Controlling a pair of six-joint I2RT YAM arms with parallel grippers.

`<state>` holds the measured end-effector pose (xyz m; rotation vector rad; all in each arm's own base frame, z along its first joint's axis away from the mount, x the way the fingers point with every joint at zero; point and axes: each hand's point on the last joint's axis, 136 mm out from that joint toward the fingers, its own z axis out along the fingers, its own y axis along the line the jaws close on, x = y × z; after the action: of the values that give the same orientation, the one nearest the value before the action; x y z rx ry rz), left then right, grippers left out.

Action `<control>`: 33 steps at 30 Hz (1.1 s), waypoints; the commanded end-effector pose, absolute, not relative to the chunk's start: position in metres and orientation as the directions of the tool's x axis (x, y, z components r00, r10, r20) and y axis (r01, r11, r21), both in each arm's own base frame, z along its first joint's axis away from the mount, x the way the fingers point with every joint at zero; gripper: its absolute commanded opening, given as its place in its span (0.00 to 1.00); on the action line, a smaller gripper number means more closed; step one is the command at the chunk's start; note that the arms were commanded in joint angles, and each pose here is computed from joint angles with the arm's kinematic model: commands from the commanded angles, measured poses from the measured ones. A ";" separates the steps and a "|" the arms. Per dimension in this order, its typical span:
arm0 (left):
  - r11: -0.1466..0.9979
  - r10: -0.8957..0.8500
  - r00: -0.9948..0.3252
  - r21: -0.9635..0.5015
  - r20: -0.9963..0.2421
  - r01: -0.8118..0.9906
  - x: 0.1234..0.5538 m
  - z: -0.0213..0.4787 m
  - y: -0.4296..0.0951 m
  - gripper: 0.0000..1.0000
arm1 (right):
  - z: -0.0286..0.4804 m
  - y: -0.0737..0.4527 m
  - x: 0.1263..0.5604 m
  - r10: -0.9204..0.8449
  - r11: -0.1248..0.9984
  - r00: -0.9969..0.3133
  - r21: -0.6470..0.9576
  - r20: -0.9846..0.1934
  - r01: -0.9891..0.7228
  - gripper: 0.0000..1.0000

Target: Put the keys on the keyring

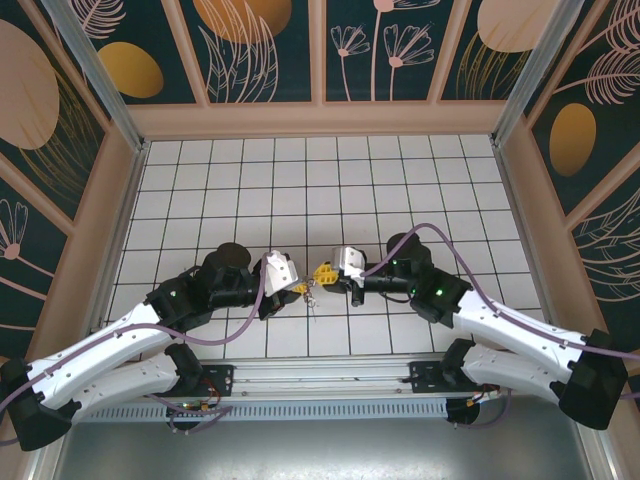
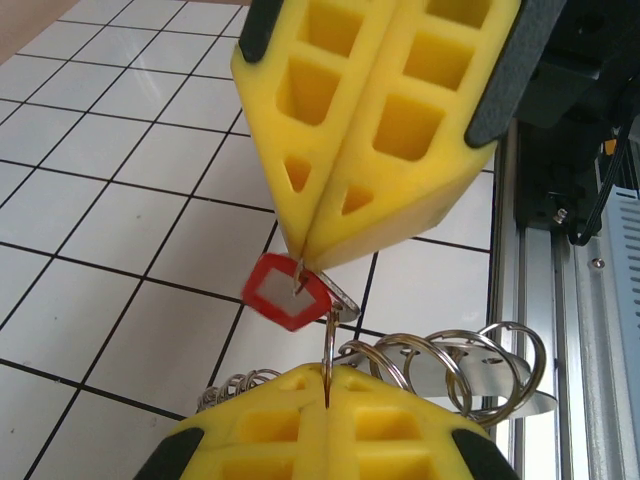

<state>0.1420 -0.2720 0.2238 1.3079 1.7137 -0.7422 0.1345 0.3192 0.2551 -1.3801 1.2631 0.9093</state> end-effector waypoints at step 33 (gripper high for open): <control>0.296 0.465 -0.092 0.057 -0.881 0.953 0.144 0.226 -0.267 0.00 | 0.260 0.324 0.129 -0.204 0.022 0.170 -0.178 -0.964 -0.984 0.00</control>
<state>0.1443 -0.2688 0.2236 1.2953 1.7208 -0.7179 0.1292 0.3202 0.2472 -1.4126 1.2800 0.9411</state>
